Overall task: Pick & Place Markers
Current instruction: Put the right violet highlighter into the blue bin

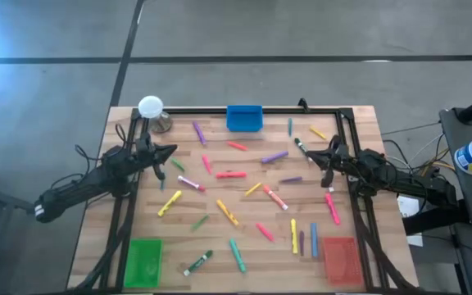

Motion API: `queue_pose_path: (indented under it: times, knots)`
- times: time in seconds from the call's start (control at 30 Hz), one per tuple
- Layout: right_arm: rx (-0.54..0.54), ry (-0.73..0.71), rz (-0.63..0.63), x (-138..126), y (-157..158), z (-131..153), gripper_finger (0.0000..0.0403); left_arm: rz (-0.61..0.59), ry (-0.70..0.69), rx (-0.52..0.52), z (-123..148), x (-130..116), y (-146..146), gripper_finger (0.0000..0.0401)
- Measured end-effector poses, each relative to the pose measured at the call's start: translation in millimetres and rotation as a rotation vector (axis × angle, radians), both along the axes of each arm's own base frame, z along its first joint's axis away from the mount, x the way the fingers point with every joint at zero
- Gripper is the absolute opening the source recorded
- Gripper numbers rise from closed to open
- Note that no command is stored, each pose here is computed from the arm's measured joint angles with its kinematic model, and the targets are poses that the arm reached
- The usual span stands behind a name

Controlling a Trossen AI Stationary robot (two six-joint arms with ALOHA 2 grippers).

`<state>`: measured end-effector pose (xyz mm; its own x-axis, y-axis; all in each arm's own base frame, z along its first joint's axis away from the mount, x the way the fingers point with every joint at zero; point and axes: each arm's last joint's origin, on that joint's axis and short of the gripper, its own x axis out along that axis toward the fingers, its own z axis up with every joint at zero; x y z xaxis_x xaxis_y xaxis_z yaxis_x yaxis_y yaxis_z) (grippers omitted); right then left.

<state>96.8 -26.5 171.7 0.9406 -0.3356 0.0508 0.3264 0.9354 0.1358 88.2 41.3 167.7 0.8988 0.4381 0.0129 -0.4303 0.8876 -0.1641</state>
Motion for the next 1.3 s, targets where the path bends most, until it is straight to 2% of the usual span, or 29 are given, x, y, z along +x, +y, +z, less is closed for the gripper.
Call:
queue_pose_path:
  times: [0.27, 0.37, 0.53, 0.8, 1.03, 1.3]
  knots:
    - [0.104, -0.191, 0.035, -1.5, 0.9, 14.0, 0.0008, 0.0, 0.0, 0.0, 0.1, 0.0, 0.0, 0.0]
    - [0.089, -0.229, 0.075, -1.1, 1.9, 18.4, 0.0008, 0.0, 0.0, 0.0, 0.0, 0.0, 0.0, 0.0]
    - [0.073, -0.218, 0.072, 5.5, 0.3, 19.2, 0.0008, 0.001, 0.0, 0.0, 0.0, 0.0, 0.0, 0.0]
    - [0.116, -0.066, 0.044, 28.1, -5.6, 9.2, 0.0025, 0.0, 0.0, 0.0, 0.1, 0.0, 0.0, 0.0]
    - [0.184, 0.163, -0.04, 61.2, -15.7, 7.3, 0.0085, 0.0, 0.0, 0.0, 0.0, 0.0, 0.0, 0.0]
    - [0.237, 0.459, -0.088, 116.5, -39.3, -2.0, 0.0147, 0.0, 0.0, 0.0, 0.1, 0.0, 0.0, 0.0]
